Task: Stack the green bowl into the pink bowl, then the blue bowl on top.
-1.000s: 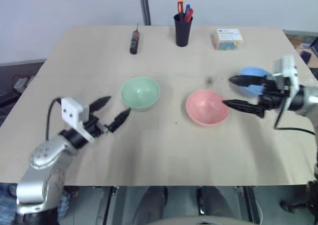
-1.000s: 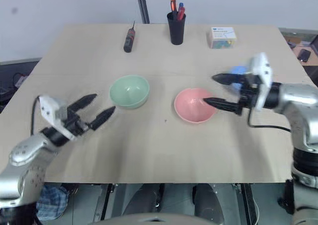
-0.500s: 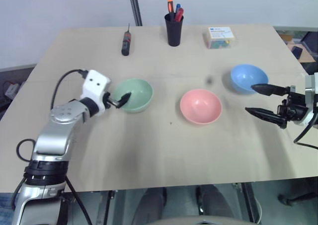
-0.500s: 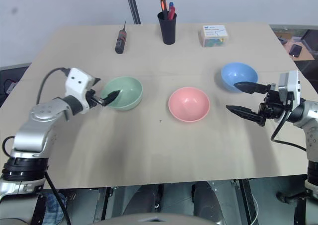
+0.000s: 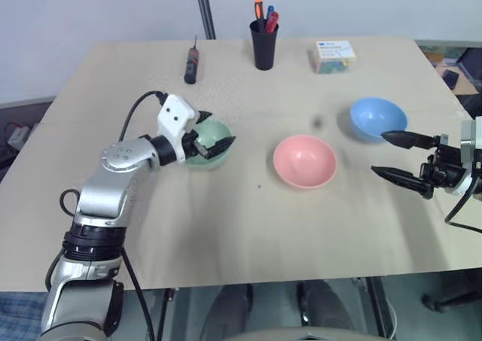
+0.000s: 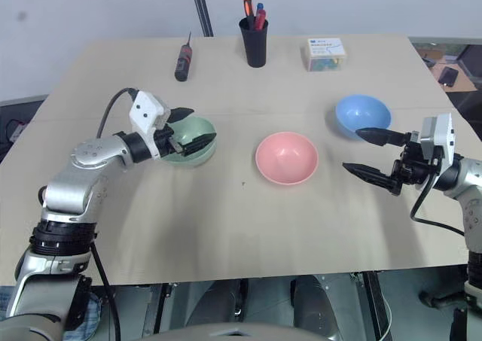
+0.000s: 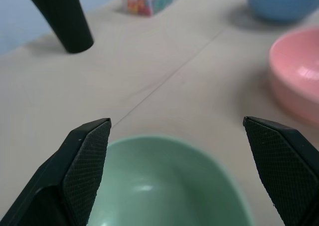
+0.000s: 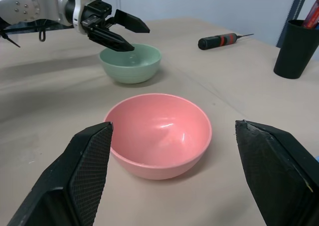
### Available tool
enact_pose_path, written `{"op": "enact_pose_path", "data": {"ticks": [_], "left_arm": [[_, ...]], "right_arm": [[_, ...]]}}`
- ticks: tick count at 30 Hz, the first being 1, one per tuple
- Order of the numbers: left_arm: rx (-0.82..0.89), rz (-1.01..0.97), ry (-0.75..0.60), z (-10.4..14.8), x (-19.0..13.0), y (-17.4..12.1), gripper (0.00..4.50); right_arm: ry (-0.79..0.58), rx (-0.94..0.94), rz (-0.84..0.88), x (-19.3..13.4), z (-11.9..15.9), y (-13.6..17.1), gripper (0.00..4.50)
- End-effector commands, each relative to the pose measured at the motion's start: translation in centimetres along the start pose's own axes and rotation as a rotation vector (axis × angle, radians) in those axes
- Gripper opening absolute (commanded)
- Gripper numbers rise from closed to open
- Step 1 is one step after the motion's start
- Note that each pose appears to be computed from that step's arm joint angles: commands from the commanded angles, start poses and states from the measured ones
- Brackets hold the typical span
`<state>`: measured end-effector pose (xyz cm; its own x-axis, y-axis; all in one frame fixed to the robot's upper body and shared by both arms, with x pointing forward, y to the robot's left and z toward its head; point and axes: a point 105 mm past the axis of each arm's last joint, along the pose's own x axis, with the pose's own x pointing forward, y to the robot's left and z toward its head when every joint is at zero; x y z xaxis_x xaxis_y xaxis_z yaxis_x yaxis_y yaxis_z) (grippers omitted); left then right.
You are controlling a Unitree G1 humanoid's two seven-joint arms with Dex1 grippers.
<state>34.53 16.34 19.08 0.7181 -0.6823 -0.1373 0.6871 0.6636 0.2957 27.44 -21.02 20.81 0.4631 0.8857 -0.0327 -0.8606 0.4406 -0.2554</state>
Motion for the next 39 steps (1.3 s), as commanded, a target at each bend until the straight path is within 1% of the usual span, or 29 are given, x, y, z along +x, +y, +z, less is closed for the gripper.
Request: {"op": "enact_pose_path", "data": {"ticks": [1,7,11,13,16,17,18,19,21,23,25,29,34,37,39], "left_arm": [[-0.007,-0.088,0.03,-0.4,-0.3,-2.0,4.5],[-0.022,-0.093,0.143,-2.9,-0.7,-2.3,4.5],[0.012,-0.056,0.224,-4.8,-1.0,-1.6,4.5],[0.022,-0.037,0.236,-5.0,-1.1,-1.2,4.5],[0.025,-0.018,0.229,-4.9,-1.0,-0.8,3.77],[0.026,-0.018,0.23,-4.9,-1.0,-0.8,3.43],[0.028,-0.018,0.231,-5.0,-1.0,-0.7,2.86],[0.029,-0.016,0.232,-5.0,-1.0,-0.7,2.51],[0.035,-0.014,0.235,-5.0,-1.0,-0.6,1.57],[0.04,-0.013,0.232,-4.8,-0.9,-0.6,0.73],[0.048,-0.008,0.225,-4.6,-0.8,-0.5,0.05],[0.086,-0.01,0.212,-3.6,-0.5,0.0,0.05],[0.186,-0.088,0.131,0.0,1.1,-0.1,0.05],[0.305,-0.211,0.069,2.8,2.9,-1.7,0.05],[0.382,-0.287,0.044,3.9,4.1,-3.0,0.05]], "right_arm": [[-0.005,-0.051,0.003,-0.1,1.1,0.1,4.09],[-0.003,-0.057,0.007,0.0,1.4,0.1,4.09],[0.0,-0.057,0.009,0.0,1.4,0.0,4.09],[0.0,-0.058,0.008,-0.1,1.4,-0.1,4.09],[0.0,-0.058,0.004,-0.1,1.4,-0.1,4.15],[0.0,-0.058,0.004,-0.1,1.3,-0.1,4.15],[0.0,-0.057,0.004,-0.1,1.3,-0.1,4.15],[-0.001,-0.057,0.003,-0.1,1.3,-0.1,4.15],[0.0,-0.055,0.004,-0.1,1.2,-0.1,4.15],[-0.004,-0.052,0.007,-0.1,1.2,0.0,4.15],[-0.004,-0.05,0.008,-0.1,1.2,-0.1,4.15],[-0.003,-0.048,0.009,-0.1,1.1,-0.2,4.15],[-0.006,-0.047,0.014,0.1,1.0,-0.3,4.15],[-0.007,-0.047,0.022,0.3,0.9,-0.3,4.15],[-0.007,-0.047,0.029,0.4,0.9,-0.3,4.15]]}}
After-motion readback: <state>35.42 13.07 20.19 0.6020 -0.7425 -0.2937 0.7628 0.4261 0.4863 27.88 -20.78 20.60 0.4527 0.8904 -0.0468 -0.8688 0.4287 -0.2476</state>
